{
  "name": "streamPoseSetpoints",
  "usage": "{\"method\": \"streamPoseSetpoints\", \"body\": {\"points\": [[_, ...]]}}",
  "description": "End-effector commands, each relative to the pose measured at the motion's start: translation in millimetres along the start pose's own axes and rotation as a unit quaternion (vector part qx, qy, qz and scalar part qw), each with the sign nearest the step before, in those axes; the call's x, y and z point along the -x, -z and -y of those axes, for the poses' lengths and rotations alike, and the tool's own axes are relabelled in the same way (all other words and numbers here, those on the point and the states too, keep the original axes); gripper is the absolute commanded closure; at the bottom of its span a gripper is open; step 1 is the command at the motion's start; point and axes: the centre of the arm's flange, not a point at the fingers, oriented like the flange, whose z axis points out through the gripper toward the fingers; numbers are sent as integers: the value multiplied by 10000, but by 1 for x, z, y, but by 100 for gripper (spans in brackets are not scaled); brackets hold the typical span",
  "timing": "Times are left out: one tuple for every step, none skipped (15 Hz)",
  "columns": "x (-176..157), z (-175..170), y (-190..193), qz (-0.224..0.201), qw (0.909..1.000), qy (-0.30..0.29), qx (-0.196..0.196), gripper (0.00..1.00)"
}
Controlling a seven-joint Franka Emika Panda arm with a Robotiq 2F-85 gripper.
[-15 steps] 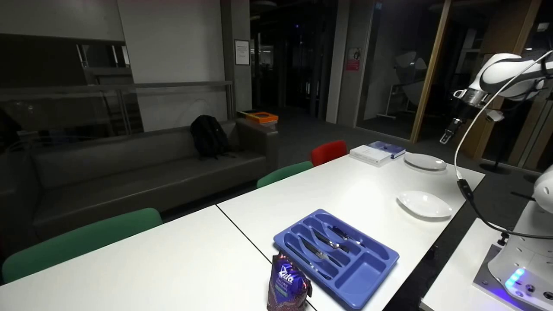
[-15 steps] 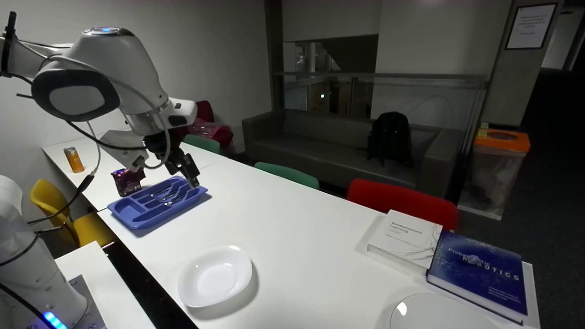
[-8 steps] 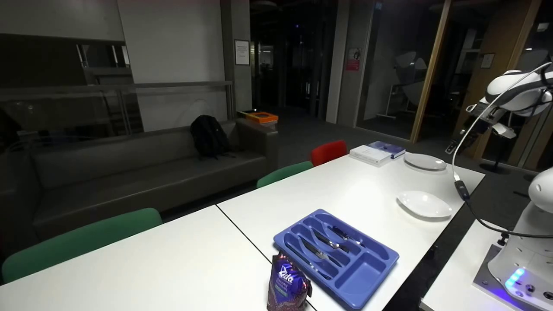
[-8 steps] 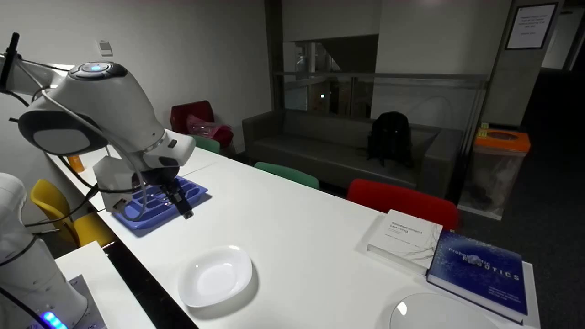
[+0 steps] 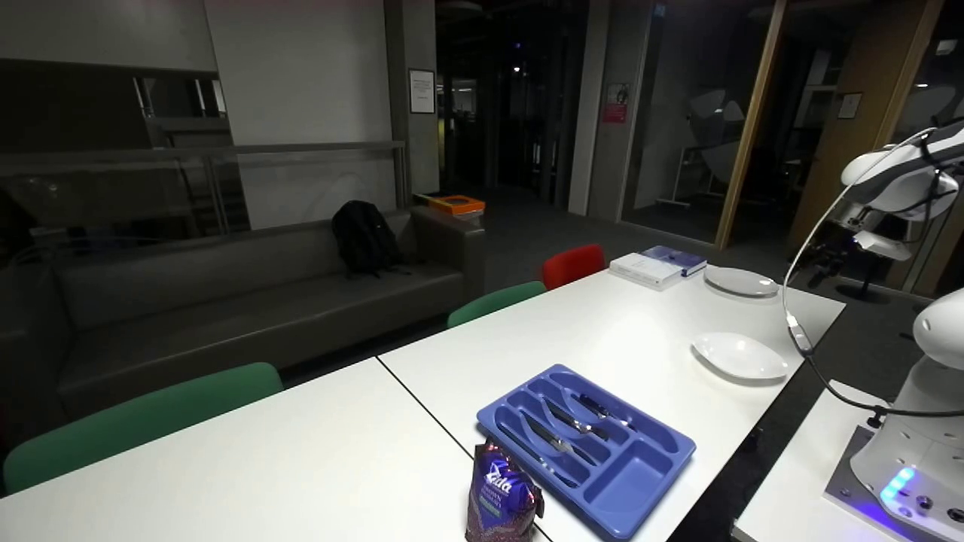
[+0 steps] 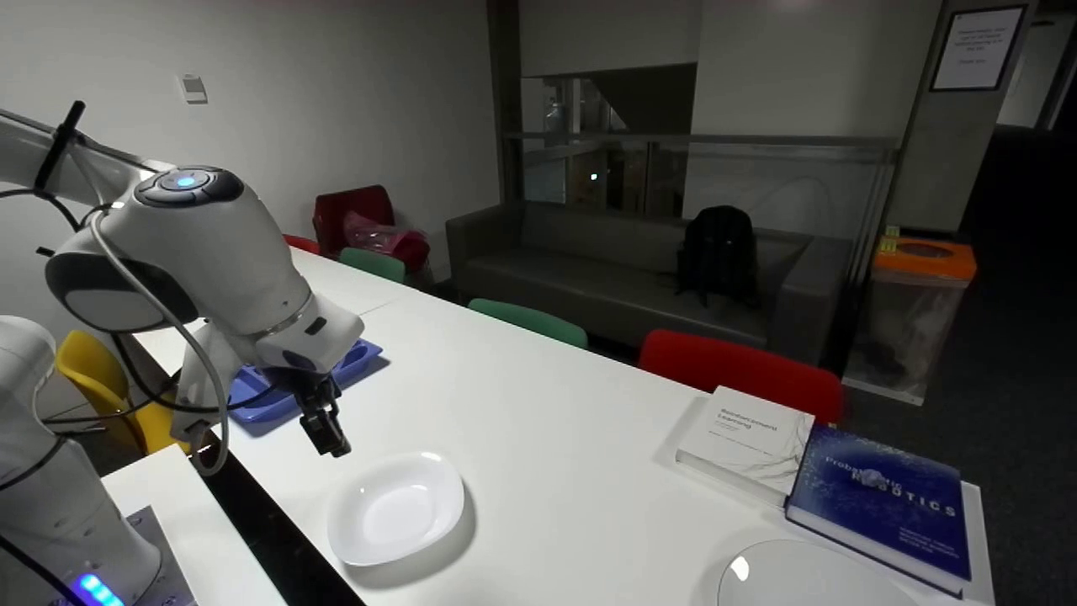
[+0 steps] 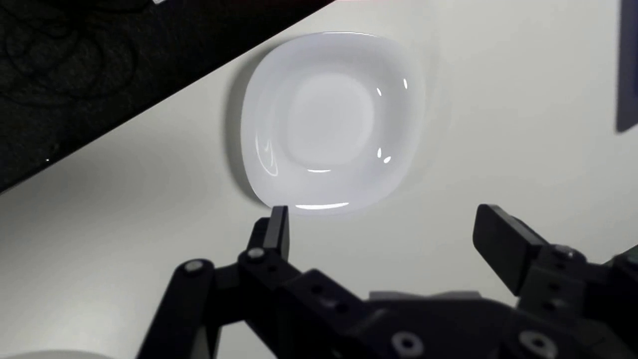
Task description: Move the plate
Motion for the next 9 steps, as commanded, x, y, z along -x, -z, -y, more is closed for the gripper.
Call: {"method": "streamPoseSetpoints", "body": {"points": [[0, -1, -2, 18, 10000, -58, 8, 0], [0, -2, -4, 38, 10000, -86, 12, 0], [0, -2, -5, 45, 9999, -96, 12, 0], [0, -3, -4, 44, 9999, -101, 13, 0], [0, -3, -4, 42, 9999, -108, 14, 0], [0, -3, -4, 39, 9999, -116, 16, 0], [-5, -1, -2, 49, 9999, -153, 52, 0], [-11, -2, -2, 29, 9996, -280, 47, 0], [-17, -6, -4, 41, 9990, -446, 7, 0]]}}
